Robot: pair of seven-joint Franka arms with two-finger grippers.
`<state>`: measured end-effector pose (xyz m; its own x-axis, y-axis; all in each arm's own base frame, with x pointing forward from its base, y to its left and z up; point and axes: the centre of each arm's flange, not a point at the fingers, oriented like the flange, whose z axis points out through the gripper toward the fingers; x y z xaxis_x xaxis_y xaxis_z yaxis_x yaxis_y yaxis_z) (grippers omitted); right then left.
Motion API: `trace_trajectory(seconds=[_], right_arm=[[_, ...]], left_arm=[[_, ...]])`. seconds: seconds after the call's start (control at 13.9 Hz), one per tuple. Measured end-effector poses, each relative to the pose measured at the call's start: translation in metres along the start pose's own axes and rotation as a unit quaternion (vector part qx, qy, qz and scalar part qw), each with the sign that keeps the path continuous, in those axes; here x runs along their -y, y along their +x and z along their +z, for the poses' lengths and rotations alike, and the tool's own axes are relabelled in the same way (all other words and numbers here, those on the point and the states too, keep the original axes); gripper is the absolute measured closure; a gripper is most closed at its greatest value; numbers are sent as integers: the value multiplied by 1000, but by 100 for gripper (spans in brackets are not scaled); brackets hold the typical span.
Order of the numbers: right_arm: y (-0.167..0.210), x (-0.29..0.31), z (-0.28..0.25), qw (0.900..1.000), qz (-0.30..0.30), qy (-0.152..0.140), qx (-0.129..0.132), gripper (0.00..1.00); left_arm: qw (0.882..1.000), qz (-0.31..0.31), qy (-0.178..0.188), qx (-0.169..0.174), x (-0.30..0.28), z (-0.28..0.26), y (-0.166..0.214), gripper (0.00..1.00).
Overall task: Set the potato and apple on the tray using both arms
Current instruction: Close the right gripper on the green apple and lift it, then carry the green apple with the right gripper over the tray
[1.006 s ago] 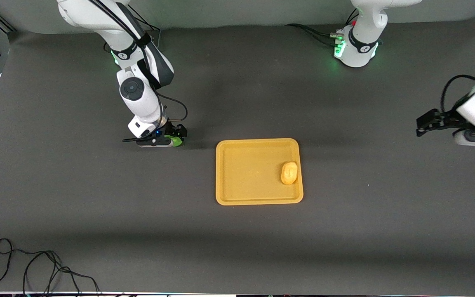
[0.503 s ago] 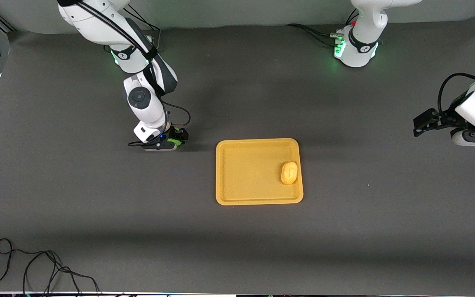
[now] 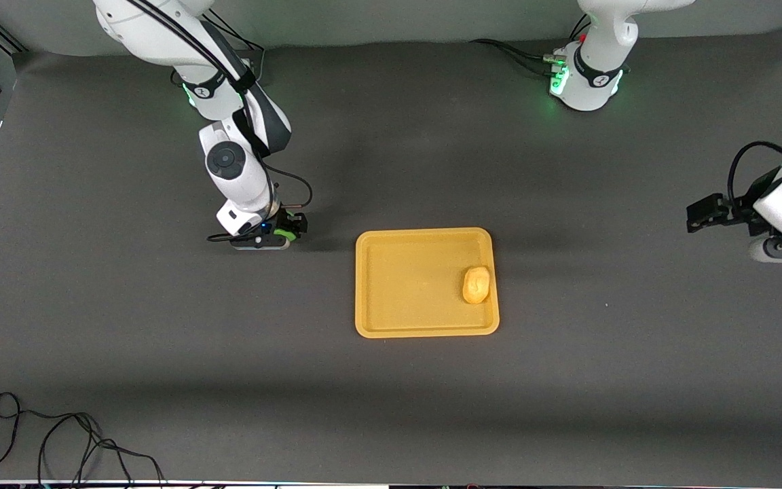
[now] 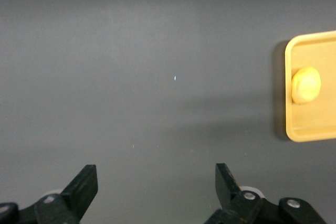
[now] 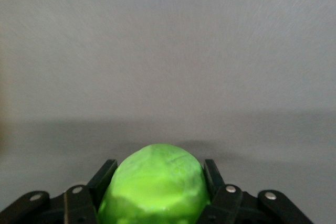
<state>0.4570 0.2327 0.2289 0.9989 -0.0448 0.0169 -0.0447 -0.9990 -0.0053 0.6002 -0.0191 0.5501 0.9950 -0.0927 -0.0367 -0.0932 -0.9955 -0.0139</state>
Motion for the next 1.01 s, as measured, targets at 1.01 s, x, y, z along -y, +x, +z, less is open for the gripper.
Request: trace_trajectory(seconds=[1.01], right_arm=[[153,76,-276,999,12,14,-38,28]], left_arm=[[1000,7,1,-6,-10,8,-10,0]])
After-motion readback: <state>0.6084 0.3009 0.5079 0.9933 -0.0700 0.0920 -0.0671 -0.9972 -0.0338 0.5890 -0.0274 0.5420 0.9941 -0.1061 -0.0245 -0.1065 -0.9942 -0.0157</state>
